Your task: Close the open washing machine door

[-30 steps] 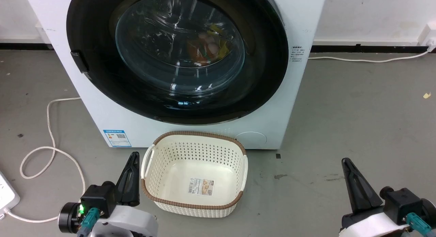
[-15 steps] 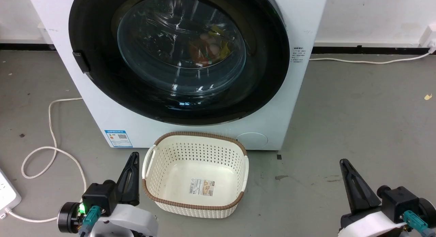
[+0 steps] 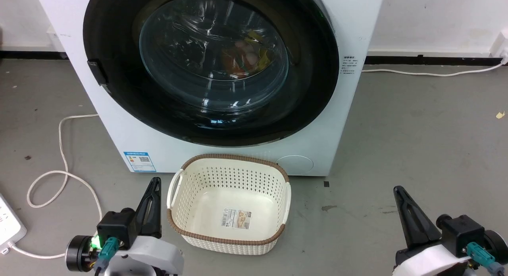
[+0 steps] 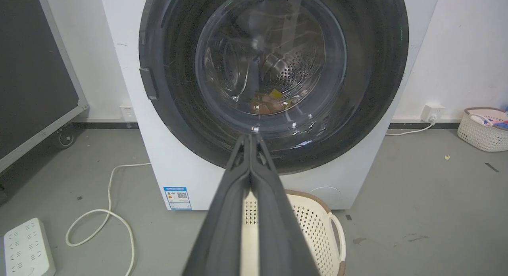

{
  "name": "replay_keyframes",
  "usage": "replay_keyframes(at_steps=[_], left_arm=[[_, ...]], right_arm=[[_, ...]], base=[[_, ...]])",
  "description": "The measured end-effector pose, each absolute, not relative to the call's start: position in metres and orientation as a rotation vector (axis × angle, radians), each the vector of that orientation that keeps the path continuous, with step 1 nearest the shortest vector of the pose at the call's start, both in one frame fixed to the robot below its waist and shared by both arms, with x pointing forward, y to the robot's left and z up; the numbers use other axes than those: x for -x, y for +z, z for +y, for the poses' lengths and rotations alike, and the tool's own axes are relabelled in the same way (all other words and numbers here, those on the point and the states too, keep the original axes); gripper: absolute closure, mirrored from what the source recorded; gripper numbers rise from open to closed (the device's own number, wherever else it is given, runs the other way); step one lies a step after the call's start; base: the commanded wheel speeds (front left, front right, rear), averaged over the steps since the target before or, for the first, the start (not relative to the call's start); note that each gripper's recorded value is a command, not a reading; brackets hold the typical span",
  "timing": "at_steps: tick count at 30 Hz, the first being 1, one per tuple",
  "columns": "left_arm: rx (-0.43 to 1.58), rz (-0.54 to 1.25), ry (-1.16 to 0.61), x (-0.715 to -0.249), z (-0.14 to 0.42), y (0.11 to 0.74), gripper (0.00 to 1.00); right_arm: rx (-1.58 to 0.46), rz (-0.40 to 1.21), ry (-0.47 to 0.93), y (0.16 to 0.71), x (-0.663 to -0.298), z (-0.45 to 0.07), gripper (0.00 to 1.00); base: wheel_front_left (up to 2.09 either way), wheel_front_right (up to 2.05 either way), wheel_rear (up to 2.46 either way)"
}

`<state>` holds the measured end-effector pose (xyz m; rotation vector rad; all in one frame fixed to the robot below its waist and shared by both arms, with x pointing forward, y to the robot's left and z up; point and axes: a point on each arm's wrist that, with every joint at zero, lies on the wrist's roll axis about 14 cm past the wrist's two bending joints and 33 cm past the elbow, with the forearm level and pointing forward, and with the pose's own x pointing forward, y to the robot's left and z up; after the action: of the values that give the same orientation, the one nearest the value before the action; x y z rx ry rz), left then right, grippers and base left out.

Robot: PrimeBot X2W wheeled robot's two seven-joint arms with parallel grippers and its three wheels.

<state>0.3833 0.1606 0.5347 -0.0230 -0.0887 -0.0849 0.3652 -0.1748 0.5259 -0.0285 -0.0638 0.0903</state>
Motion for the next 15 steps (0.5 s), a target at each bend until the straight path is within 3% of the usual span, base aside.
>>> replay_keyframes(at_steps=[15], left_arm=[[0.004,-0.066,-0.068,-0.3805,0.1640,0.5320,1.00]], right_arm=[[0.032,-0.046,0.099,0.5252,-0.3663,-0.1717,1.00]], base=[[0.00,0.00,0.00]])
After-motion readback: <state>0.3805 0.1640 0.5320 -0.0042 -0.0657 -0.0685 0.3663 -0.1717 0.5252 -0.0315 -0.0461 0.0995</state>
